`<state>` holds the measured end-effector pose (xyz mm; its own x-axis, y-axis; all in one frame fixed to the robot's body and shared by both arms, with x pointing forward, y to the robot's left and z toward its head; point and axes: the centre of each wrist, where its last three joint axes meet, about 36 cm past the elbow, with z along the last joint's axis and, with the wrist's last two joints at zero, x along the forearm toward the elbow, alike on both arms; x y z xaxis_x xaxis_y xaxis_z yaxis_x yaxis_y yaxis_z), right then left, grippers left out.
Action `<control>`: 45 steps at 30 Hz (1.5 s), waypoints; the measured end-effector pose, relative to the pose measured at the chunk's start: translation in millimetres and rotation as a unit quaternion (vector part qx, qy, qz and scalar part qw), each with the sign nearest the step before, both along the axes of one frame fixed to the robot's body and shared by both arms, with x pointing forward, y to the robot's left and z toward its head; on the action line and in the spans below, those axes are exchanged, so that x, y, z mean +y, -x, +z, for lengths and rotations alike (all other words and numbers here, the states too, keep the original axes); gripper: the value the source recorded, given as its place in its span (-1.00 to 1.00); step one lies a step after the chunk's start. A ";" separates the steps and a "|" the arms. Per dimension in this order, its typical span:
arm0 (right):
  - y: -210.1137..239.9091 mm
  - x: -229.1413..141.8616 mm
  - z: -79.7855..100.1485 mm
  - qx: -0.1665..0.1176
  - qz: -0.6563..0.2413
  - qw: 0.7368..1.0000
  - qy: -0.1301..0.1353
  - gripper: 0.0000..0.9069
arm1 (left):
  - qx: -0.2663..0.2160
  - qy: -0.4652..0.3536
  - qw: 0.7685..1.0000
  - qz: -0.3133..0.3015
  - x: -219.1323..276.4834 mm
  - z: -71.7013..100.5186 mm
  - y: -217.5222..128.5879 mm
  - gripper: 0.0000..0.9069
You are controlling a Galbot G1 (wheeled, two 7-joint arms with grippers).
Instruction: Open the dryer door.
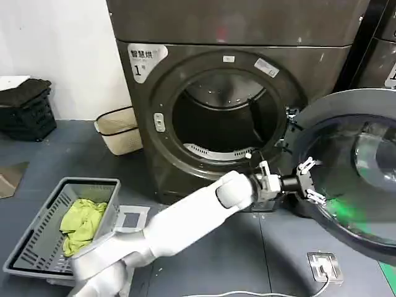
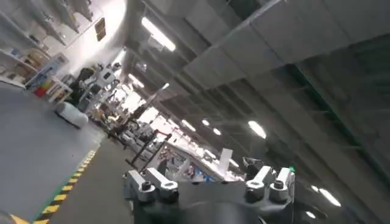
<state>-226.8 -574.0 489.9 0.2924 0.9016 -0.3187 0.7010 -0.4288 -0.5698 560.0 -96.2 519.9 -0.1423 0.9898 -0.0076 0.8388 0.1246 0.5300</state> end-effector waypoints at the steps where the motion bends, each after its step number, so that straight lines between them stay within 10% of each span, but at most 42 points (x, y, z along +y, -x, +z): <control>1: 1.0 0.3 -0.3 0.000 -0.002 1.000 0.000 1.00 | -0.001 0.000 1.000 0.002 -1.7 2.5 -1.8 1.00; 45: 22.6 -20.4 6.3 -0.002 -0.031 1.000 -0.003 1.00 | 0.054 -0.001 0.998 0.015 48.3 23.0 25.7 1.00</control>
